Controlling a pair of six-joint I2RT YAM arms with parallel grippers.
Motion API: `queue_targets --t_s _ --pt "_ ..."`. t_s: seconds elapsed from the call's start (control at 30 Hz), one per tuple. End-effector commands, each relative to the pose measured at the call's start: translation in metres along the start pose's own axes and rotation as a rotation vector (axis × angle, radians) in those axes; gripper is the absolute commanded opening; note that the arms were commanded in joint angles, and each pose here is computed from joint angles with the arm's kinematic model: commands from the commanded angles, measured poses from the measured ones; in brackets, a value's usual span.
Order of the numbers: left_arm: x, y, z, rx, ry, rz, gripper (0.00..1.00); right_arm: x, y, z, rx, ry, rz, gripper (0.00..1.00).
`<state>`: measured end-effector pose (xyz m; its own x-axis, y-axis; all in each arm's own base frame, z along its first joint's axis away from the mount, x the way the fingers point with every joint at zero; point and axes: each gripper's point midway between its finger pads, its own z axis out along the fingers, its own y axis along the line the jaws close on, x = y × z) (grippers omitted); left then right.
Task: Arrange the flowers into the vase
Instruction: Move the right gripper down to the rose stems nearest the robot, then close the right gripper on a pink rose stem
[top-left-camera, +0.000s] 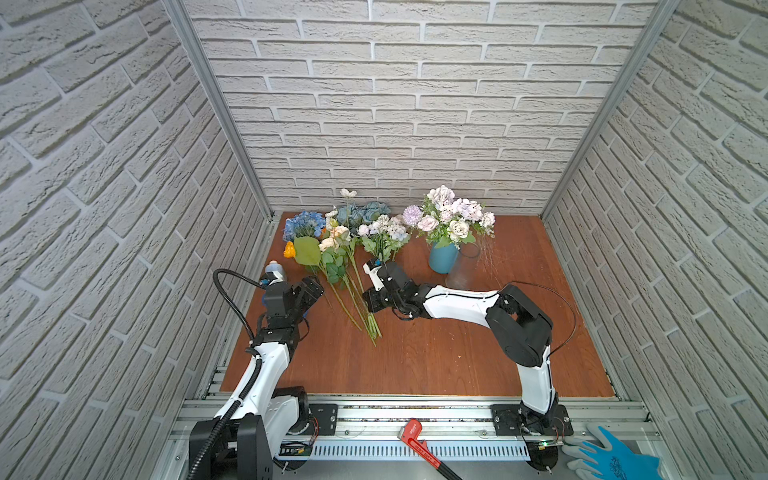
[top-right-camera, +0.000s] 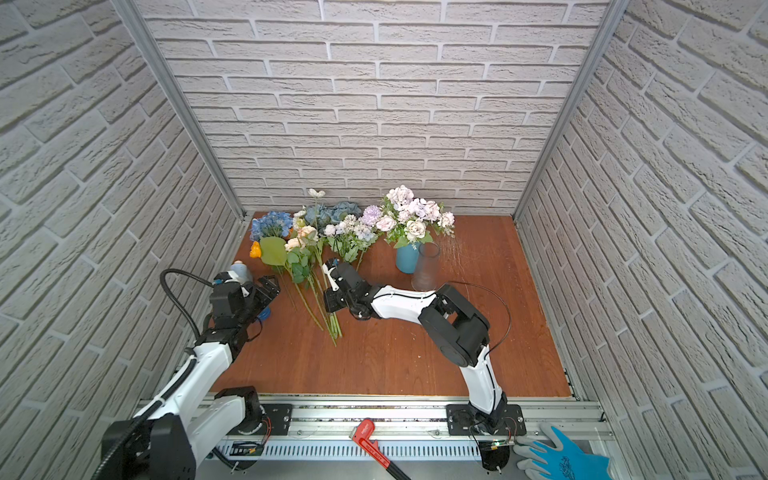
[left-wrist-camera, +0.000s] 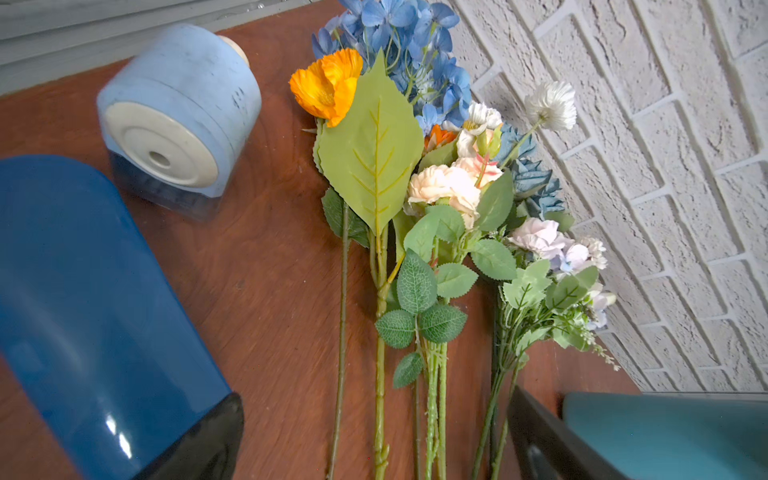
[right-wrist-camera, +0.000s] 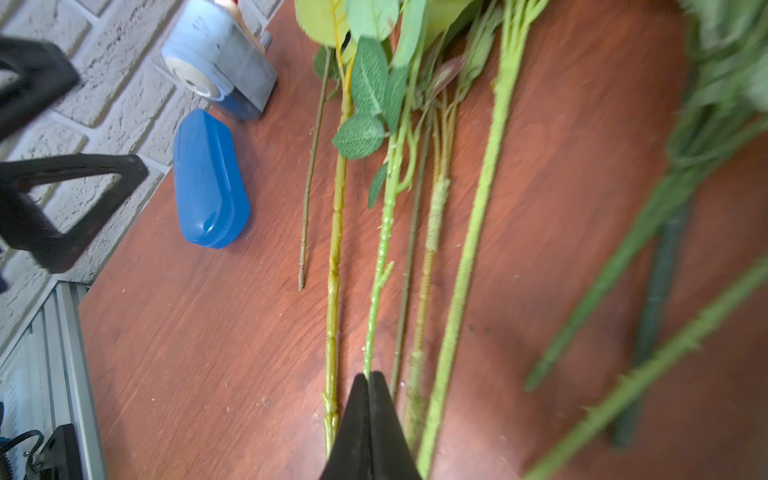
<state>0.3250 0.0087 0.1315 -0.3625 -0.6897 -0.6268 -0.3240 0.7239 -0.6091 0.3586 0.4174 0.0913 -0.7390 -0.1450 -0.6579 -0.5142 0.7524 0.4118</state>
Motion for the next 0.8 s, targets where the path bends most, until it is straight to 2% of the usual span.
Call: queue_targets --t_s 0.0,0.13,0.23,0.3,0.6,0.77 --pt "-0.003 -0.011 0.004 0.062 -0.009 0.002 0.98 -0.005 -0.001 -0.008 0.002 -0.004 -0.043 0.06" --pt "-0.001 -0.015 0.009 0.082 0.001 -0.013 0.98 -0.011 0.017 -0.005 -0.053 0.005 -0.035 0.11" --pt "0.0 -0.019 0.012 0.095 0.012 -0.013 0.98 -0.007 0.03 0.007 -0.082 0.023 -0.035 0.25" --pt "0.0 -0.021 0.013 0.102 0.017 -0.007 0.98 -0.002 0.036 0.016 -0.091 0.04 -0.027 0.3" --pt "0.003 -0.026 0.014 0.116 0.029 0.006 0.98 0.005 0.032 0.044 -0.049 0.062 0.005 0.31" --pt "0.004 -0.028 0.015 0.123 0.035 0.009 0.98 0.013 0.017 0.057 0.029 0.085 0.008 0.3"
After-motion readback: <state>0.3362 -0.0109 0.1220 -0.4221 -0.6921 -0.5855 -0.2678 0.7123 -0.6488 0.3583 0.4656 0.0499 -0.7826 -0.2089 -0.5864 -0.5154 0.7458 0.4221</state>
